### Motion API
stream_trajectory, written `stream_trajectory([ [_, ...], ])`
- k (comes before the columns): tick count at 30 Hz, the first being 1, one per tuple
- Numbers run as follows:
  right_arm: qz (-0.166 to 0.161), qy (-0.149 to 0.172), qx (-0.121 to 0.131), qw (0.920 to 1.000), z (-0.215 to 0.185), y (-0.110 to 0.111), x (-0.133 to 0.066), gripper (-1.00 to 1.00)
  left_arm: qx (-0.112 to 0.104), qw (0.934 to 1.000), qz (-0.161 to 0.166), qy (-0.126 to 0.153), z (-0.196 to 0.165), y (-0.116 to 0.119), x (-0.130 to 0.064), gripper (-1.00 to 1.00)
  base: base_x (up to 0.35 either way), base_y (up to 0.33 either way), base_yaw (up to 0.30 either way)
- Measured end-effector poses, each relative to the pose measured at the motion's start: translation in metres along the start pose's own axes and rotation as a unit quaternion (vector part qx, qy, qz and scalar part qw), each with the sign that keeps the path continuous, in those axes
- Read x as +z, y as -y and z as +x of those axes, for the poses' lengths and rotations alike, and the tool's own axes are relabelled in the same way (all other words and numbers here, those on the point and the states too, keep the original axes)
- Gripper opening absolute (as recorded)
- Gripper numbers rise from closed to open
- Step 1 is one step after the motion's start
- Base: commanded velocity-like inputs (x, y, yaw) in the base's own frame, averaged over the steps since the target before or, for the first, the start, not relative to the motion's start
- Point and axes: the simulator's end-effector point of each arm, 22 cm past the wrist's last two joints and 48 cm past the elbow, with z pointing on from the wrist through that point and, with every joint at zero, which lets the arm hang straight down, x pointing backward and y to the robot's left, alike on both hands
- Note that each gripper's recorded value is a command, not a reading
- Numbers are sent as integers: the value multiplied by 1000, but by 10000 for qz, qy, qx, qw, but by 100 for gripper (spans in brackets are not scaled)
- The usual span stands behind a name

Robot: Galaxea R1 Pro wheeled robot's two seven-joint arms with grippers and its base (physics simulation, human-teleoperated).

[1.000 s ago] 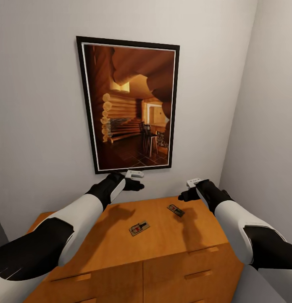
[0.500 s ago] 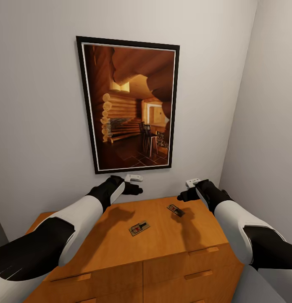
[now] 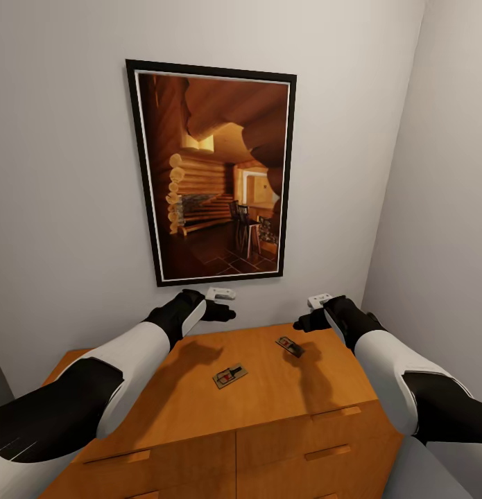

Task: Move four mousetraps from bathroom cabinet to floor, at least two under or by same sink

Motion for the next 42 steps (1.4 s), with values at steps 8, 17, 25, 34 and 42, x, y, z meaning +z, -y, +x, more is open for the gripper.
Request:
stream_trajectory([
  [8, -6, -4, 15, 10000, 0, 0, 0, 100, -8, 10000, 3, -6, 0, 0, 0, 100, 0, 0, 0],
  [17, -17, -3, 23, 10000, 4, -2, 5, 100, -10, 10000, 2, -4, 5, -1, 5, 100, 0, 0, 0],
  [25, -19, 5, 25, 10000, 6, -2, 9, 100, -4, 10000, 1, 5, 8, -1, 8, 100, 0, 0, 0],
  [34, -22, 6, 23, 10000, 6, -3, 9, 100, -1, 10000, 0, 23, 7, -1, 8, 100, 0, 0, 0],
  [42, -19, 11, 19, 10000, 6, -3, 9, 100, -9, 10000, 0, 38, 6, -1, 8, 100, 0, 0, 0],
])
